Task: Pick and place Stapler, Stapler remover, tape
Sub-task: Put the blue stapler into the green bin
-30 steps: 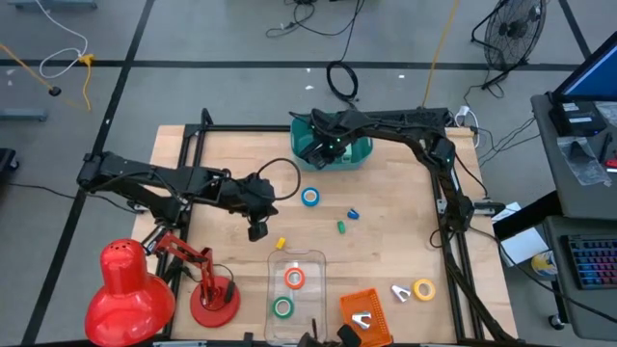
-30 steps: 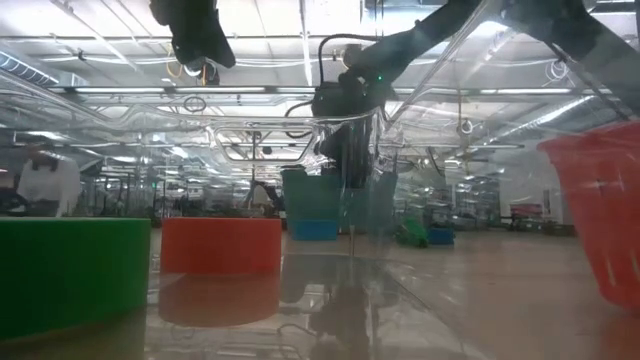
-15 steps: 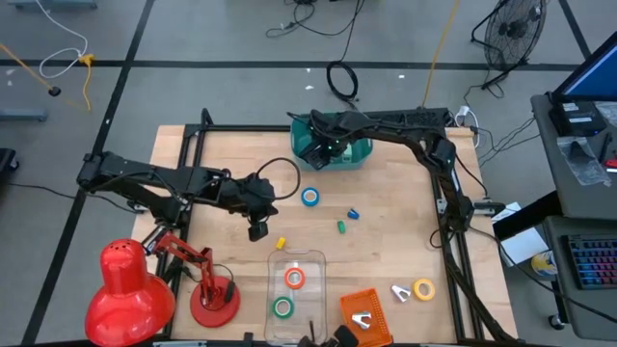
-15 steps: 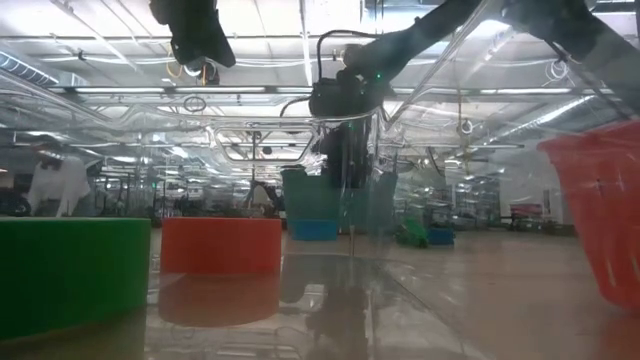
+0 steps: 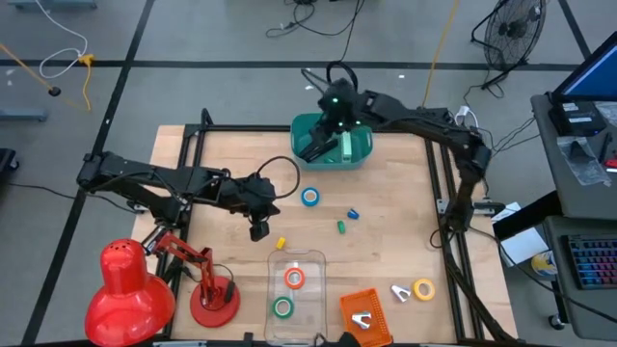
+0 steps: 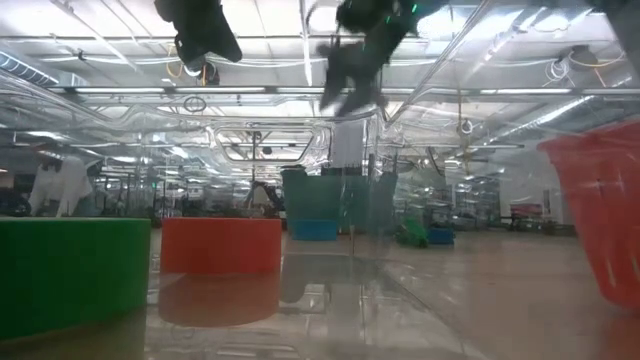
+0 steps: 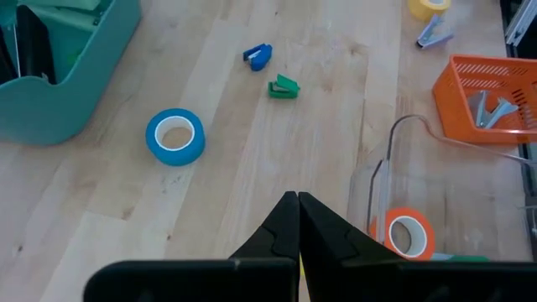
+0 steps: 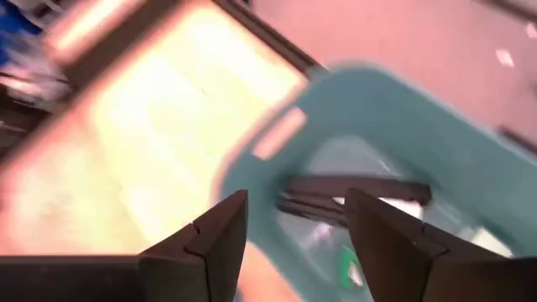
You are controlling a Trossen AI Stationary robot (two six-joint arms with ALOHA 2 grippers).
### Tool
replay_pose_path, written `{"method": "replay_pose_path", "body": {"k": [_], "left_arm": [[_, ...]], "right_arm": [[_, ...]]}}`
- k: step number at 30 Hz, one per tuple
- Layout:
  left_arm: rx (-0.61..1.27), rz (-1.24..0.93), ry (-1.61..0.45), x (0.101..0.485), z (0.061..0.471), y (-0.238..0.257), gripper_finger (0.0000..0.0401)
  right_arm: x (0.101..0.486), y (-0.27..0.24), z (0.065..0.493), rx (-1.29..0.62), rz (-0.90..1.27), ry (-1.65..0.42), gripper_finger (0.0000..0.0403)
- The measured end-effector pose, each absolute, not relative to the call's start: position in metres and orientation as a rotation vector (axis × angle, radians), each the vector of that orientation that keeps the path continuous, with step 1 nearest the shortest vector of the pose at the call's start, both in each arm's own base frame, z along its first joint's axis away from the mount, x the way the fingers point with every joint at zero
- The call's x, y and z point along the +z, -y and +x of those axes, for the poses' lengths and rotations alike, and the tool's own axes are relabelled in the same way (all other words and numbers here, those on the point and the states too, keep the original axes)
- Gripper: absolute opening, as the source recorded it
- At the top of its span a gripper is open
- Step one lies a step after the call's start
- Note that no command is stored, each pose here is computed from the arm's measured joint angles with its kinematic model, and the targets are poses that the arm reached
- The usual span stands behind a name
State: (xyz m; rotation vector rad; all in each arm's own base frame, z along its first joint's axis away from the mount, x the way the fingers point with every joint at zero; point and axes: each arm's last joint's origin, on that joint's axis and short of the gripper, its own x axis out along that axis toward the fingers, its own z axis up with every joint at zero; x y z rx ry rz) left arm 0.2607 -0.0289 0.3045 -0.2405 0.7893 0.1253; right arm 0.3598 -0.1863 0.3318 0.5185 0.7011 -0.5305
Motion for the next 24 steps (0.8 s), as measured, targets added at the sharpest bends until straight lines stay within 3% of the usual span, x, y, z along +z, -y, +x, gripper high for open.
{"method": "replay_pose_path", "body": {"k": [5,10,16,24], "left_arm": [[0.125,-0.241,-0.79,0.304,0.261,0.029,0.0001],[0.124,-0.237,-0.79,0.304,0.261,0.029,0.0001],[0.13,-0.231,-0.788,0.304,0.261,0.029,0.0001],[0.146,-0.222,-0.784,0.305,0.261,0.028,0.0001]], "right_arm": [[0.373,0.145,0.34,-0.448,0.471,-0.656,0.0191],[0.385,0.099,0.322,-0.383,0.422,-0.797,0.0185],[0.356,0.056,0.304,-0.351,0.421,-0.999,0.0176],[0.281,0.034,0.284,-0.353,0.47,-1.089,0.0171]]}}
